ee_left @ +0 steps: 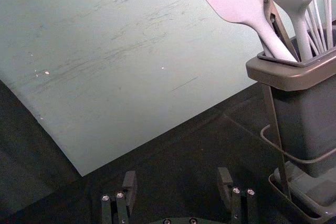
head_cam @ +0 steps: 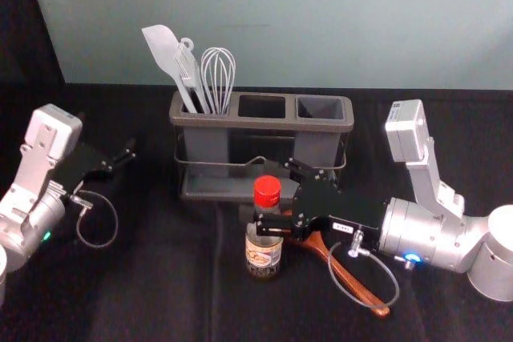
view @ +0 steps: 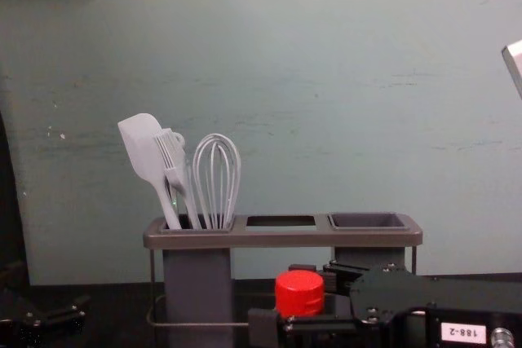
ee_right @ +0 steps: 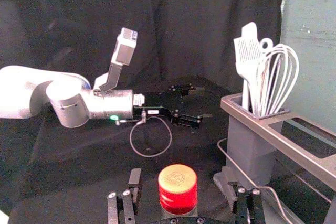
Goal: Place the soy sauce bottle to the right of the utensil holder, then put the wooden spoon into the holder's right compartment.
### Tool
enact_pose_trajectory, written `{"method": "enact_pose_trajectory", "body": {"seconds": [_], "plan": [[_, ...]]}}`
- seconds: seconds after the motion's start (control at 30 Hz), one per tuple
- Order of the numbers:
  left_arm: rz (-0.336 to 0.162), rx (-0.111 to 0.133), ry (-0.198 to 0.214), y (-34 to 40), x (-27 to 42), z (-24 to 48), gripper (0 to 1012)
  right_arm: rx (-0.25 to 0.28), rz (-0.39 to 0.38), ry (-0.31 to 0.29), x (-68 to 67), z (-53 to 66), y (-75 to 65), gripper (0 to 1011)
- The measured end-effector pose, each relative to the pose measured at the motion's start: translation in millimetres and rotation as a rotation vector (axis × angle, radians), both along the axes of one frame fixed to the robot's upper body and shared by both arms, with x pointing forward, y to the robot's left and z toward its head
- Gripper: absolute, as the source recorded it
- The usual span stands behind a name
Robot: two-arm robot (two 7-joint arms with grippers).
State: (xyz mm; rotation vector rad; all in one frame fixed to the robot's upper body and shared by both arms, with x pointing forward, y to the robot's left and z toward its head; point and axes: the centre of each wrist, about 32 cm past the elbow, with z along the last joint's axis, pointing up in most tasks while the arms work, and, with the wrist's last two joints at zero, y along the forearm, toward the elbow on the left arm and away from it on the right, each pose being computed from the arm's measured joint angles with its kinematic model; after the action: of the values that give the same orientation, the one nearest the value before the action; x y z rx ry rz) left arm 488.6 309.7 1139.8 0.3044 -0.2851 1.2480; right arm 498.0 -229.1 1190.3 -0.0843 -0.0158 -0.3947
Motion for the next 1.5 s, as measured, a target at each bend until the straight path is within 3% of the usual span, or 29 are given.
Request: {"method": "enact_pose_trajectory", "body": {"seconds": [0.17,0.7,0.97,1.2,1.5], "plan": [[0.000,0.000,0.000,0.0,0.0,0.0,1005,0.001,0.001,0.000,-0.1,0.2,-0.1,888],[0.000,0.000,0.000,0.0,0.0,0.0,1005,0.002,0.002,0.001,-0.3,0.6,-0.5,385],[0.000,0.000,0.000,0.0,0.0,0.0,1005,0.001,0.003,0.000,-0.7,1.0,-0.5,383],[0.000,0.000,0.000,0.0,0.0,0.0,1005,0.003,-0.008,-0.042,-7.5,14.5,-4.8,383],[0.000,0.000,0.000,0.0,0.0,0.0,1005,0.007,-0.090,-0.065,-29.7,33.1,-32.5,383]]}}
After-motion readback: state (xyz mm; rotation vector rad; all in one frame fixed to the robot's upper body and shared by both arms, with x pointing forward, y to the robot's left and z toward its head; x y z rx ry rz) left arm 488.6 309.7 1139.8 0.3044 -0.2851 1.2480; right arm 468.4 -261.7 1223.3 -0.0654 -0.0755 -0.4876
